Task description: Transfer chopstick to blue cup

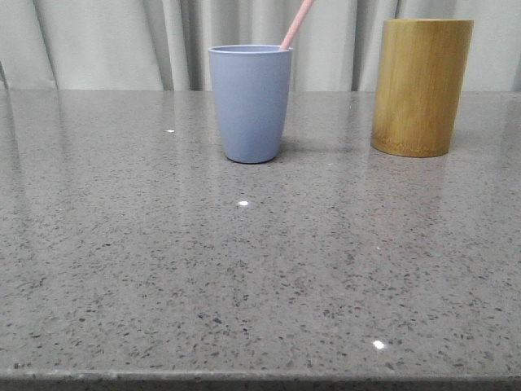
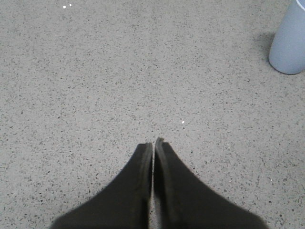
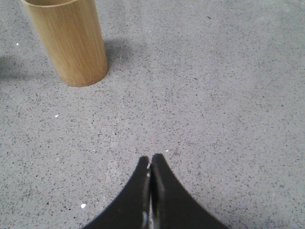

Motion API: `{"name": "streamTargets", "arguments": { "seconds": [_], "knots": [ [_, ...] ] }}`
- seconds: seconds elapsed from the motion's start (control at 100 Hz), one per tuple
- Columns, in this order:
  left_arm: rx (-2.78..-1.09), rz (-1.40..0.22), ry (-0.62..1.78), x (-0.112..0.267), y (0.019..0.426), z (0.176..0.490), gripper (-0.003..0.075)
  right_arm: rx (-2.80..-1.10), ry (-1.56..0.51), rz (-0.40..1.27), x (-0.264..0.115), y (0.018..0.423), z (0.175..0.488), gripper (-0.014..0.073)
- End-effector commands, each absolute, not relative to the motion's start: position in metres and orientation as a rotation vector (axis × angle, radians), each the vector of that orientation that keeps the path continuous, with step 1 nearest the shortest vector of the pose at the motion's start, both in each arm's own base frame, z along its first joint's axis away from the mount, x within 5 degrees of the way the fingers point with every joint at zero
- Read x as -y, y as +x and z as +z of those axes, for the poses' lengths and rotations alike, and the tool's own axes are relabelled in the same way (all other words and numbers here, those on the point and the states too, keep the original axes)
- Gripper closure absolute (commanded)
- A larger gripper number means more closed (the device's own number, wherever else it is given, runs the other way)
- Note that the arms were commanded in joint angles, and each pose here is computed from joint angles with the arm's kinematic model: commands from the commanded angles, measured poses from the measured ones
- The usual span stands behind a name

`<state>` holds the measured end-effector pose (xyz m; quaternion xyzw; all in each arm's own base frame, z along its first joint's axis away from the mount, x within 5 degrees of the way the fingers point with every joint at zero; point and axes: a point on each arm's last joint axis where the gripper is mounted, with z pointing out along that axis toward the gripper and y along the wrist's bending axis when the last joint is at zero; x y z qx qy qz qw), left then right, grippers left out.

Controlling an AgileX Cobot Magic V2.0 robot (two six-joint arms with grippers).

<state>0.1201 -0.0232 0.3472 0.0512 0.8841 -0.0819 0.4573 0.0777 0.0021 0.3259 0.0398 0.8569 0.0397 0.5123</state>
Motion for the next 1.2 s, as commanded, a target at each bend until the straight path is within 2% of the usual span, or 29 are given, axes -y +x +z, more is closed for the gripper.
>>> {"name": "streamTargets", "arguments": {
  "seconds": [0.0, 0.69, 0.77, 0.92, 1.03, 1.19],
  "knots": [
    [-2.097, -0.223, 0.103, 0.024, 0.123, 0.359, 0.0739, -1.973, 0.075, 0.092, -0.002, 0.08, 0.339, 0.0662],
    [-2.085, -0.188, 0.112, 0.022, 0.124, 0.359, 0.0739, -1.973, 0.075, 0.092, -0.002, 0.08, 0.339, 0.0662],
    [-1.994, -0.172, 0.105, 0.02, 0.123, 0.36, 0.0739, -1.973, 0.075, 0.092, -0.002, 0.08, 0.339, 0.0662],
    [-1.72, -0.162, 0.072, 0.016, 0.113, 0.354, 0.0739, -1.973, 0.075, 0.092, -0.002, 0.08, 0.339, 0.0662],
    [-1.579, -0.123, 0.076, 0.012, 0.097, 0.335, 0.0739, -1.973, 0.075, 0.092, -0.002, 0.08, 0.339, 0.0662],
    [-1.494, -0.087, 0.072, 0.008, 0.076, 0.299, 0.0739, -1.973, 0.075, 0.092, -0.002, 0.08, 0.339, 0.0662]
  ]
}}
